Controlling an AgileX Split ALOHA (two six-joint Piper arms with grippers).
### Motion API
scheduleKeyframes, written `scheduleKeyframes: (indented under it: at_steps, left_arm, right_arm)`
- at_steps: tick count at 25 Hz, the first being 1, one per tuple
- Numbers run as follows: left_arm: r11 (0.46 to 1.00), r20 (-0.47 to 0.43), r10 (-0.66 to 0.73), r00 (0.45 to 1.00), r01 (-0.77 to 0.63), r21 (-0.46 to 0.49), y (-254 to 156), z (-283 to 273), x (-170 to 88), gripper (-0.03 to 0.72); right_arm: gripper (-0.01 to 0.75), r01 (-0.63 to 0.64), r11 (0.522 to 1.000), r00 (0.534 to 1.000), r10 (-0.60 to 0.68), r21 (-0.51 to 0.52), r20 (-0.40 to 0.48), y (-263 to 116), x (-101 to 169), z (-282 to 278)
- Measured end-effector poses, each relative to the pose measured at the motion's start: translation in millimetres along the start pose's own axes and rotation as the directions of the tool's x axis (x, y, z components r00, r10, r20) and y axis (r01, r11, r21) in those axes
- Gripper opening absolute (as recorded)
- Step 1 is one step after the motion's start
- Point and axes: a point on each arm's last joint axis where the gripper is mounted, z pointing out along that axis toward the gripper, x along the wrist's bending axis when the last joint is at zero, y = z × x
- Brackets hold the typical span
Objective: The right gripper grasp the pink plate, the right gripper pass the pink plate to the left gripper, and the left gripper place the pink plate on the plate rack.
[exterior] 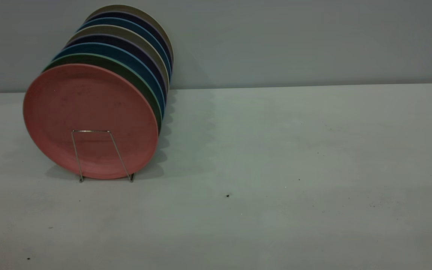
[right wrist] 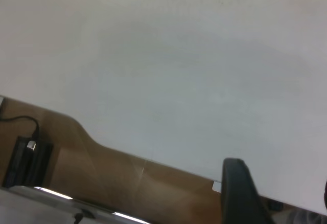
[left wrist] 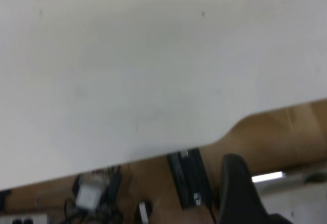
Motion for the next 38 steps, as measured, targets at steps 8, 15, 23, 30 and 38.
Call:
scheduleKeyframes:
  at_steps: [8,15,23,30,38]
  left_arm:
    - [0.984,-0.014,-0.004,1.0,0.001,-0.176,-19,-16,-1,0.445]
    - [0.961,-0.023,-0.007,1.0,0.0,-0.276,-32,-24,-2,0.445]
    - [0.94,-0.032,-0.017,0.999,0.005,-0.342,-42,-29,-3,0.445]
    - [0.94,-0.032,-0.017,0.999,0.005,-0.342,-42,-29,-3,0.445]
    - [0.94,-0.032,-0.017,0.999,0.005,-0.342,-42,-29,-3,0.445]
  right_arm:
    - [0.413,-0.012,0.997,1.0,0.014,-0.082,0.025,-7,1,-9]
    - [0.413,-0.044,0.957,0.987,0.086,-0.287,0.137,-28,8,-29]
    - [0.413,-0.047,0.957,0.986,0.091,-0.286,0.141,-28,9,-29]
    - [0.413,-0.047,0.957,0.986,0.091,-0.286,0.141,-28,9,-29]
    - [0.413,-0.047,0.957,0.986,0.091,-0.286,0.141,-28,9,-29]
